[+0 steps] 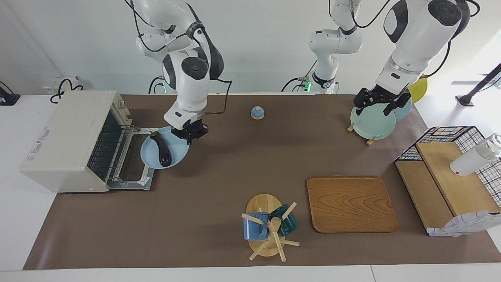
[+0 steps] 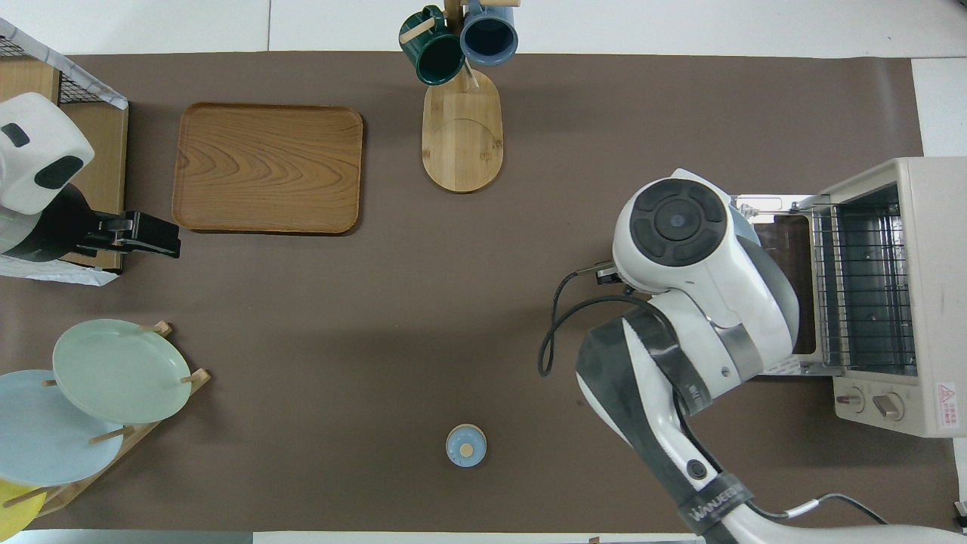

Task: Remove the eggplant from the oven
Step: 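Pull the eggplant out and carry it onto the pale blue plate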

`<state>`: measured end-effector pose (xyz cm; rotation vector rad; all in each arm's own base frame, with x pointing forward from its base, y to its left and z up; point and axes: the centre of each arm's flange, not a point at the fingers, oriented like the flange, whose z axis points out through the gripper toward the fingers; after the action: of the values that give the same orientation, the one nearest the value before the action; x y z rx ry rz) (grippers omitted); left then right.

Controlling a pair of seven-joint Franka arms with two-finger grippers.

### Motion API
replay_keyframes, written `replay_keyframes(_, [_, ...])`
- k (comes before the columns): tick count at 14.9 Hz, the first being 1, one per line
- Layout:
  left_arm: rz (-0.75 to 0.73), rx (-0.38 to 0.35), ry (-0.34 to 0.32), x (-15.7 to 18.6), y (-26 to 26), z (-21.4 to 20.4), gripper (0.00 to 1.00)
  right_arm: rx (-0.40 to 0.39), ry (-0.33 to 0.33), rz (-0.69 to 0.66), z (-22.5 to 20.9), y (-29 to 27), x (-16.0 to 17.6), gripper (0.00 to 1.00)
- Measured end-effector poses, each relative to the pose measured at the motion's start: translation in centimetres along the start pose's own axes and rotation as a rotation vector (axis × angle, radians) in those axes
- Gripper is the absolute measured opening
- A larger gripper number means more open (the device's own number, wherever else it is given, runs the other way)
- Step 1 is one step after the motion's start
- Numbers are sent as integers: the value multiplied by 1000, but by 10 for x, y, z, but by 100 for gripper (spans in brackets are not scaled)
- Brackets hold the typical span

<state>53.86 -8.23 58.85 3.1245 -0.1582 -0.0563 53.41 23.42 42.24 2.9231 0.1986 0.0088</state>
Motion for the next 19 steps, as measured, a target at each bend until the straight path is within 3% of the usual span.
replay_keyframes(4, [-7,0,0,0,-4,0,100,1,29,81,-13,-126,6,3])
replay_keyframes(7, [-10,0,1,0,-5,0,100,0,42,132,7,-200,13,3])
replay_keyframes(13, [-29,-2,14,2,-16,-3,100,106,72,185,24,-248,12,3])
replay_keyframes(16, [-34,-2,20,2,-19,-3,100,183,50,252,33,-260,13,3])
replay_keyframes(19, [-35,-2,23,3,-19,-4,100,255,89,272,30,-264,20,13])
